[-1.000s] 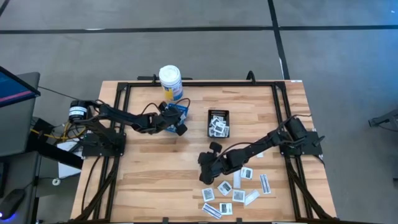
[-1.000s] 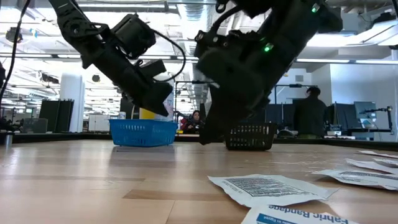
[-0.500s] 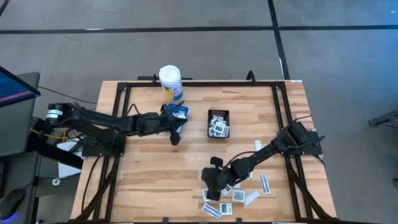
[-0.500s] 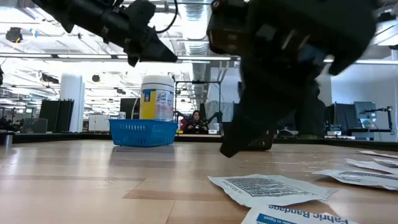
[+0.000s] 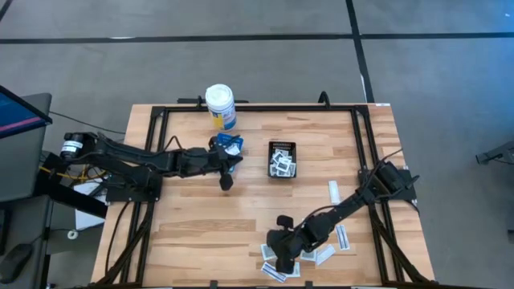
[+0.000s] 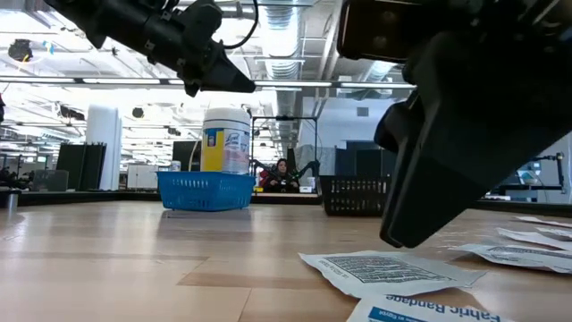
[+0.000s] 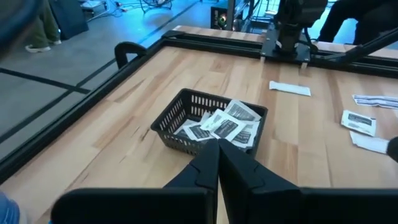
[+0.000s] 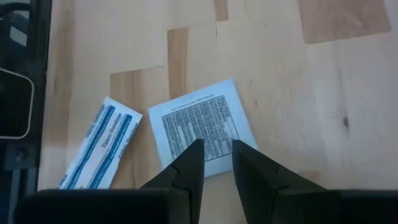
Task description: Pick & Place First Aid Supplies
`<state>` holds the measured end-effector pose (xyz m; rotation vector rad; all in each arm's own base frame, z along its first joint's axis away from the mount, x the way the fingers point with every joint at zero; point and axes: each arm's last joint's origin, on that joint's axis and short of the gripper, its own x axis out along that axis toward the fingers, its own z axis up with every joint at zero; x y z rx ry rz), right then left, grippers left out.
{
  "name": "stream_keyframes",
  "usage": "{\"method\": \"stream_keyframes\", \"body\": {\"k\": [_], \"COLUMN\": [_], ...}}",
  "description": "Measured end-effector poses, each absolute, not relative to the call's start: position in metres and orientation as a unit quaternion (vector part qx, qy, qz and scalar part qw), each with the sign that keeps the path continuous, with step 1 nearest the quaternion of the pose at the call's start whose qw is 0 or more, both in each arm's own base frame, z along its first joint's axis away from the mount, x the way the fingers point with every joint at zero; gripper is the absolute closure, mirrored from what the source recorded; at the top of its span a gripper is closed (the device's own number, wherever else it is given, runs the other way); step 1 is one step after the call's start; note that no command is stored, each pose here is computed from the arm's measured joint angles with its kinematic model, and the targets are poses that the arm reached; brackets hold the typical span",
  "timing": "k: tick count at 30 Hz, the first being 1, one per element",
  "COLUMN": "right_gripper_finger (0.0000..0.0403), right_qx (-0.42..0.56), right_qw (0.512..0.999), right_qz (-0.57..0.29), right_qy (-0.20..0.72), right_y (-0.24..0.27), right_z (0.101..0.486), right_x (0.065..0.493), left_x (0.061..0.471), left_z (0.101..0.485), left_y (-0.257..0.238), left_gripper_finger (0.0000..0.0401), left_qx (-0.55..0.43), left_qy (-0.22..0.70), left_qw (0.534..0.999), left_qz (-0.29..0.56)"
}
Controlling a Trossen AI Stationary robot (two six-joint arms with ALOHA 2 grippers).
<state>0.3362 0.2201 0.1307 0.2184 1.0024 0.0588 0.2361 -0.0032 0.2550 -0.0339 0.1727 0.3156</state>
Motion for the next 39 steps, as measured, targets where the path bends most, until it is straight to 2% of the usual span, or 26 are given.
{"method": "stream_keyframes", "body": {"k": [11, 22, 27, 30, 35, 39], "right_gripper_finger": [0.0325, 0.0325, 0.0327, 0.0341, 0.0395, 0.0394], "right_qx": [0.075, 0.088, 0.049, 0.037, 0.043, 0.045], "right_qw": [0.885, 0.885, 0.891, 0.889, 0.885, 0.883], "right_qz": [0.022, 0.016, 0.019, 0.022, 0.023, 0.017], "right_qy": [0.459, 0.457, 0.452, 0.456, 0.463, 0.467], "right_y": [0.220, 0.210, 0.207, 0.203, 0.198, 0.195], "right_z": [0.132, 0.112, 0.111, 0.110, 0.109, 0.109], "right_x": [0.338, 0.327, 0.328, 0.329, 0.332, 0.333], "left_x": [0.236, 0.236, 0.236, 0.236, 0.236, 0.236], "left_z": [0.256, 0.256, 0.256, 0.256, 0.255, 0.255], "left_y": [0.002, 0.002, 0.002, 0.002, 0.002, 0.002], "left_gripper_finger": [0.0391, 0.0394, 0.0390, 0.0390, 0.0394, 0.0392], "left_qx": [0.002, 0.002, 0.002, 0.002, 0.002, 0.003], "left_qy": [0.085, 0.085, 0.085, 0.085, 0.087, 0.092], "left_qw": [0.982, 0.982, 0.982, 0.982, 0.982, 0.982], "left_qz": [0.167, 0.167, 0.167, 0.167, 0.167, 0.166]}}
